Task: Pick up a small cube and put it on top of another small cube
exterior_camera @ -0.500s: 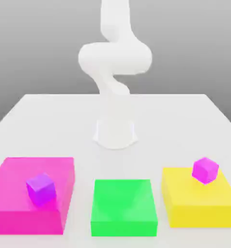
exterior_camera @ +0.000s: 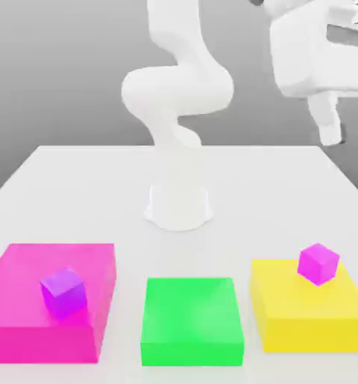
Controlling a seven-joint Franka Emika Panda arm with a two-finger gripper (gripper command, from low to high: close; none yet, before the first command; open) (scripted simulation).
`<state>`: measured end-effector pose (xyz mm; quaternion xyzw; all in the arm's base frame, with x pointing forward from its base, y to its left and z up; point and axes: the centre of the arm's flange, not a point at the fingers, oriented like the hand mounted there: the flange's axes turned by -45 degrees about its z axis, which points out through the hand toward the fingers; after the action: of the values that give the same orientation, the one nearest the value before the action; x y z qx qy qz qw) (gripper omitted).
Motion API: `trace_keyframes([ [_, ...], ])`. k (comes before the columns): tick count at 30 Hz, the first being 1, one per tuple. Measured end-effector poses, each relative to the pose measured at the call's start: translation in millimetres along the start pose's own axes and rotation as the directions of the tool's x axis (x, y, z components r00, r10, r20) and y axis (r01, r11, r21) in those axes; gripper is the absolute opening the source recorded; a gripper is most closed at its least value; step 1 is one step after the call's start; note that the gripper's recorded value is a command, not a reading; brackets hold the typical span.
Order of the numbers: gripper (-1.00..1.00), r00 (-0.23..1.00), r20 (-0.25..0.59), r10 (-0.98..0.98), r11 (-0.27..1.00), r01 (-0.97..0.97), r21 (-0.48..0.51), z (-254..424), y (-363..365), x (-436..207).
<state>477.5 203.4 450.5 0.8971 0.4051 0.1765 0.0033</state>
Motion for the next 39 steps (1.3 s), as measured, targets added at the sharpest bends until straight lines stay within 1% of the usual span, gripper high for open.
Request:
trace_keyframes([
  [3,0.00,0.987,0.050,-0.155,0.986,0.152,0.061,53.7,-42.3,10.7],
  [7,0.00,0.932,0.103,-0.348,0.932,0.332,0.148,122.5,-98.0,10.7],
  [13,0.00,0.784,0.146,-0.603,0.785,0.549,0.287,218.2,-179.6,-16.1],
  [15,0.00,0.757,0.148,-0.636,0.757,0.576,0.308,246.2,-194.3,-25.9],
  [18,0.00,0.749,0.148,-0.645,0.749,0.583,0.314,286.6,-203.9,-40.3],
  [19,-1.00,0.749,0.148,-0.646,0.748,0.584,0.314,293.3,-205.3,-43.0],
  [25,-1.00,0.748,0.149,-0.647,0.748,0.584,0.315,296.7,-206.0,-44.6],
  [30,-1.00,0.748,0.148,-0.647,0.747,0.585,0.315,246.7,-198.1,-27.3],
  [34,-1.00,0.655,0.123,-0.745,0.661,0.703,0.263,240.8,-193.5,-19.3],
  [39,-1.00,0.481,0.114,-0.869,0.494,0.853,0.168,242.3,-184.2,-9.3],
])
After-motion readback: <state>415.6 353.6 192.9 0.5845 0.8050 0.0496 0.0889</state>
